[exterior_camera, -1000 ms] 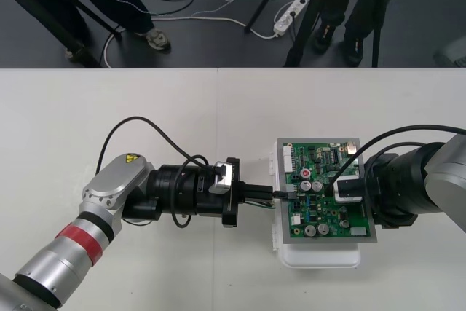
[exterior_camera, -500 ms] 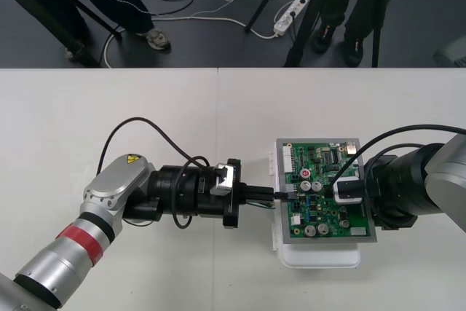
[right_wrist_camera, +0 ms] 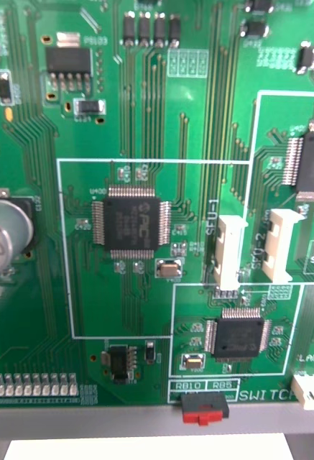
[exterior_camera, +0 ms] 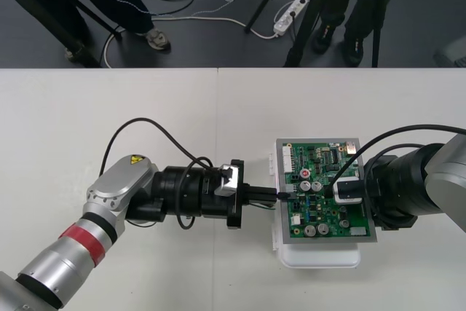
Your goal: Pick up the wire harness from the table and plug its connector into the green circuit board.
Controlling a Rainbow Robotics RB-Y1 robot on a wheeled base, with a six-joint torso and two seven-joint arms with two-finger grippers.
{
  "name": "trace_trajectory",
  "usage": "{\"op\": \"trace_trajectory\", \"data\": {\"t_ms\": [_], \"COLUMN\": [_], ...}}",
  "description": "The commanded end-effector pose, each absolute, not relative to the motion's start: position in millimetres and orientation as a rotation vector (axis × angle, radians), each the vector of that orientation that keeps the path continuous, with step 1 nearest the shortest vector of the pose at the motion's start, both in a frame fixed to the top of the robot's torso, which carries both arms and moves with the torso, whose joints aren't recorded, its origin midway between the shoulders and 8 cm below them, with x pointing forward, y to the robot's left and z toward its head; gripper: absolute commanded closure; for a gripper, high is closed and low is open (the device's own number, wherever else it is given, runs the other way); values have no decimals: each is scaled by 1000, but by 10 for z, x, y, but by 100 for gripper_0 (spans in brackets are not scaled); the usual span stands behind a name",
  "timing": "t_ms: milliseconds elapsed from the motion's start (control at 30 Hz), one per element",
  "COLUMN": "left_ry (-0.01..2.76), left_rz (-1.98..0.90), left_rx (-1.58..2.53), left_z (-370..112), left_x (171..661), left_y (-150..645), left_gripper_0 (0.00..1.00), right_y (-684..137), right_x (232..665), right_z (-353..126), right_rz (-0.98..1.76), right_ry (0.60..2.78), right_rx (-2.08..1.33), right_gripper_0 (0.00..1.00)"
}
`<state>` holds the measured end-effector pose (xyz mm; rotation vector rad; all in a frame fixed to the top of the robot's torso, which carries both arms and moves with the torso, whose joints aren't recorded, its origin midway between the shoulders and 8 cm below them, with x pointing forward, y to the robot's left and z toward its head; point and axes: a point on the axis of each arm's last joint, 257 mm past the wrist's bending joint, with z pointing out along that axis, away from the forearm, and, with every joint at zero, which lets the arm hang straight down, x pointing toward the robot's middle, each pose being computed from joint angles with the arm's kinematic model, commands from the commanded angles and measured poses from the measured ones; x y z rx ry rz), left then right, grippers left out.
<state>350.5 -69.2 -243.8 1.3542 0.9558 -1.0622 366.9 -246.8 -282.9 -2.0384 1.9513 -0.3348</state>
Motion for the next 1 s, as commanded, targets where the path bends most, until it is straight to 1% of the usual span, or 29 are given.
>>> {"op": "trace_trajectory", "data": {"t_ms": [33, 533, 600, 633, 667, 700, 733, 767, 800, 1000], "left_ry": [840, 853, 857, 860, 862, 867, 867, 869, 868, 867], "left_rz": [-1007, -993, -989, -988, -984, -981, -981, -983, -981, -973], "left_rx": [1375, 1383, 1383, 1384, 1386, 1387, 1387, 1383, 1383, 1374], "left_z": [-2239, -2274, -2279, -2285, -2292, -2303, -2303, -2301, -2298, -2278], "left_x": [3494, 3537, 3554, 3559, 3568, 3578, 3578, 3583, 3588, 3628], "left_y": [-1002, -913, -874, -861, -841, -819, -819, -791, -773, -616], "left_gripper_0": [100, 100, 99, 97, 86, 58, 58, 21, 1, 0], "right_y": [-2347, -2350, -2347, -2359, -2359, -2362, -2362, -2359, -2359, -2371], "right_x": [3569, 3573, 3570, 3577, 3577, 3581, 3581, 3583, 3583, 3588], "right_z": [-2873, -2869, -2870, -2865, -2865, -2861, -2861, -2861, -2861, -2859], "right_rz": [-277, -278, -275, -280, -280, -281, -281, -282, -282, -289], "right_ry": [1969, 1970, 1970, 1971, 1971, 1971, 1971, 1971, 1971, 1967], "right_rx": [-2022, -2020, -2020, -2019, -2019, -2017, -2017, -2016, -2016, -2021], "right_gripper_0": [0, 0, 0, 0, 0, 0, 0, 0, 0, 0]}}
